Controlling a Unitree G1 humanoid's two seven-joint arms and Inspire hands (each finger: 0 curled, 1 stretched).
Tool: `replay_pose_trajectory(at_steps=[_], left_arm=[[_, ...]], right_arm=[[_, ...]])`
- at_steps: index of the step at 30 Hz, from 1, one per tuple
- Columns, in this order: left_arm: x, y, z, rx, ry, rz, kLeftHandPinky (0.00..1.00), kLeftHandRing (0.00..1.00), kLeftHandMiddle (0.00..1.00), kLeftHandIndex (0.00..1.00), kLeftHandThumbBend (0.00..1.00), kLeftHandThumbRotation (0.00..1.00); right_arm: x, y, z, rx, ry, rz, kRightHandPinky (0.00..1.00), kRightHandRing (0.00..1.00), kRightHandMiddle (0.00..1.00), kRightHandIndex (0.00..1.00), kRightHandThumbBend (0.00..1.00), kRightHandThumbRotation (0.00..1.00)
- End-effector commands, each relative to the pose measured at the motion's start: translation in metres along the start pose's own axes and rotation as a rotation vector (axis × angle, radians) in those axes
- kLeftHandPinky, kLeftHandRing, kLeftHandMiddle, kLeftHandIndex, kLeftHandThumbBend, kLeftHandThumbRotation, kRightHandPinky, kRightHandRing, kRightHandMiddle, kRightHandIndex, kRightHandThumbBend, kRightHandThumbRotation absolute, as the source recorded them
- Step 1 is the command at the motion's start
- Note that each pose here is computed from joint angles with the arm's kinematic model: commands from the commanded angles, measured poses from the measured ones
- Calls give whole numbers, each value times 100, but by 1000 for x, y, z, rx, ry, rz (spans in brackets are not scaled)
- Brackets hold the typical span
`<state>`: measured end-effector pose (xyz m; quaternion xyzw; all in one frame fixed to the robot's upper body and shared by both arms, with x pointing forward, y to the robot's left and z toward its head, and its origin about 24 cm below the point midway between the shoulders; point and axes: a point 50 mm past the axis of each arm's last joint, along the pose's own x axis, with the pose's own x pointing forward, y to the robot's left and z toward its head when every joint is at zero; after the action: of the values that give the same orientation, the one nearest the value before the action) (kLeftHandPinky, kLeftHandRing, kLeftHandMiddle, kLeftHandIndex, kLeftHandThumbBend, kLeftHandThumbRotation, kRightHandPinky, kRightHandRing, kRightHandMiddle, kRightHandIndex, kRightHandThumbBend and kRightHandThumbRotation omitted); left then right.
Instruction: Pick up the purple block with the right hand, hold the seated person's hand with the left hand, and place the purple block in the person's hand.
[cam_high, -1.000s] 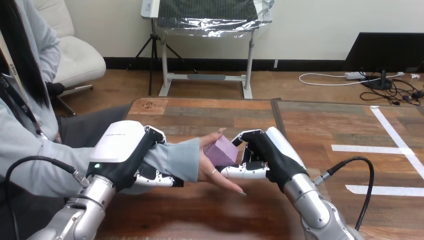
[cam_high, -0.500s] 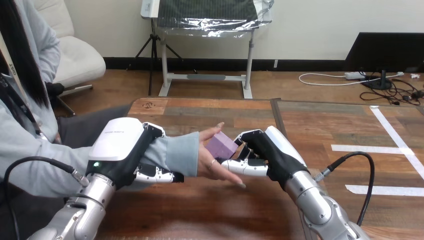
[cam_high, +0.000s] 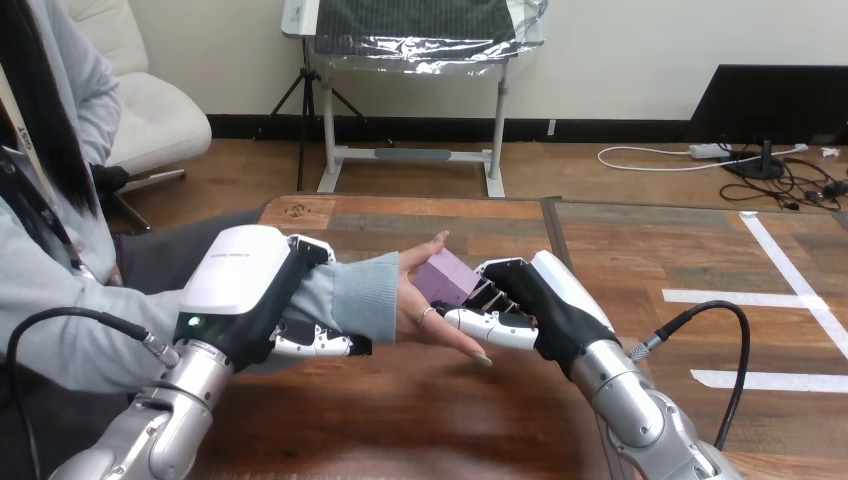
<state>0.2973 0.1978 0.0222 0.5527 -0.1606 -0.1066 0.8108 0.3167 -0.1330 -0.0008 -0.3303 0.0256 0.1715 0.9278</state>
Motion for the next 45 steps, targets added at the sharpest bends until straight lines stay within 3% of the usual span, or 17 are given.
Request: replay_pose_trajectory(at_steps=[1, 25, 34, 45], left_arm=[[25, 25, 16, 5, -114, 100, 32, 33, 36, 38, 91, 36], [13, 23, 6, -10, -124, 90, 34, 34, 37, 38, 92, 37], [8, 23, 3, -2, -135, 93, 35, 34, 37, 39, 92, 38], [2, 22, 0, -12, -138, 106, 38, 36, 39, 42, 92, 37]], right_arm=[[18, -26, 34, -42, -115, -50, 47, 51, 55, 56, 76, 64], [20, -33, 33, -85, -109, -25, 47, 52, 56, 57, 77, 71], [21, -34, 33, -104, -100, -16, 52, 56, 59, 60, 84, 80], [21, -39, 35, -96, -118, -16, 60, 64, 68, 71, 96, 91]])
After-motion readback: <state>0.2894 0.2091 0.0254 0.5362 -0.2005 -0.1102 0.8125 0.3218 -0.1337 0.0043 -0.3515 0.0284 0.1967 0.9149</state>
